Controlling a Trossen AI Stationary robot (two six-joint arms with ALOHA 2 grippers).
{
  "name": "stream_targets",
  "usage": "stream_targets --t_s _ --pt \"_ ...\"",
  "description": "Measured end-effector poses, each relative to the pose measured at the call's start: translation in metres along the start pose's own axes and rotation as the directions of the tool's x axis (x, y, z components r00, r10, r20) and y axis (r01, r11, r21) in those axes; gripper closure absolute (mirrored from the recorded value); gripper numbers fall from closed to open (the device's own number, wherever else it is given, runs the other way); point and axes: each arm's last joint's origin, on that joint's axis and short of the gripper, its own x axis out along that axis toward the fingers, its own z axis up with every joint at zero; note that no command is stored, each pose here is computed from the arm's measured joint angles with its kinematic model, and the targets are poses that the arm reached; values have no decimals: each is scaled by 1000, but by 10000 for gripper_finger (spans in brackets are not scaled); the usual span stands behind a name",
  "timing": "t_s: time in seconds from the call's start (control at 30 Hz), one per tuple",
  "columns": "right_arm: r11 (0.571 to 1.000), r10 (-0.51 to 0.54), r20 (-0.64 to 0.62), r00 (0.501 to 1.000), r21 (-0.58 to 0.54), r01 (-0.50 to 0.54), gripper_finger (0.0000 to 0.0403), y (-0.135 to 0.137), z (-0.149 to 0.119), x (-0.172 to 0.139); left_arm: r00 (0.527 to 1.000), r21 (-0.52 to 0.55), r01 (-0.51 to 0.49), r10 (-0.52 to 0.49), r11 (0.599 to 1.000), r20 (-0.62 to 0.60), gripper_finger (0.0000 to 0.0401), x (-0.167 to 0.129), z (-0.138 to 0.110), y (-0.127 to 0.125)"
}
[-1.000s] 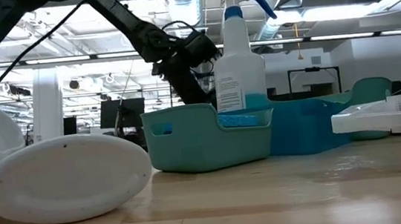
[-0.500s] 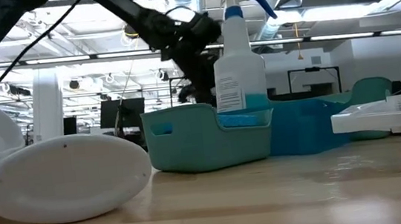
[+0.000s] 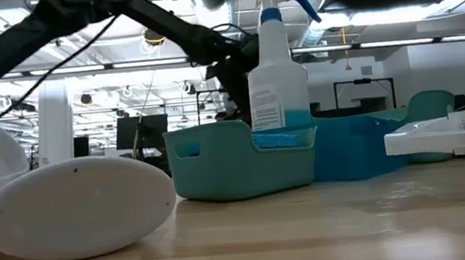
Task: Pick & Place Kitchen Items
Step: Put the light blue sponge into the bottom green bin
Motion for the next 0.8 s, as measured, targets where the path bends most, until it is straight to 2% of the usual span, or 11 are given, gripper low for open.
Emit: stream_targets --t_s 0.17,0.37,0.47,0.67,0.8 --pt "1000 0 -28 1000 0 0 276 0 -1 0 992 -10 -54 53 998 -117 400 10 3 -3" --pt "1000 -1 -29 1000 -4 0 276 0 -1 0 987 -72 -85 74 994 -145 401 8 5 1" --pt "1000 -3 -29 1000 -11 3 276 0 -1 0 985 -105 -64 45 992 -169 401 4 7 7" --pt "1000 -12 -35 999 -20 11 276 -3 0 0 964 -165 57 -97 985 -247 401 -12 14 22" --pt "1000 -8 -34 999 -15 8 276 -5 1 -2 970 -157 74 -108 985 -220 401 -13 19 29"
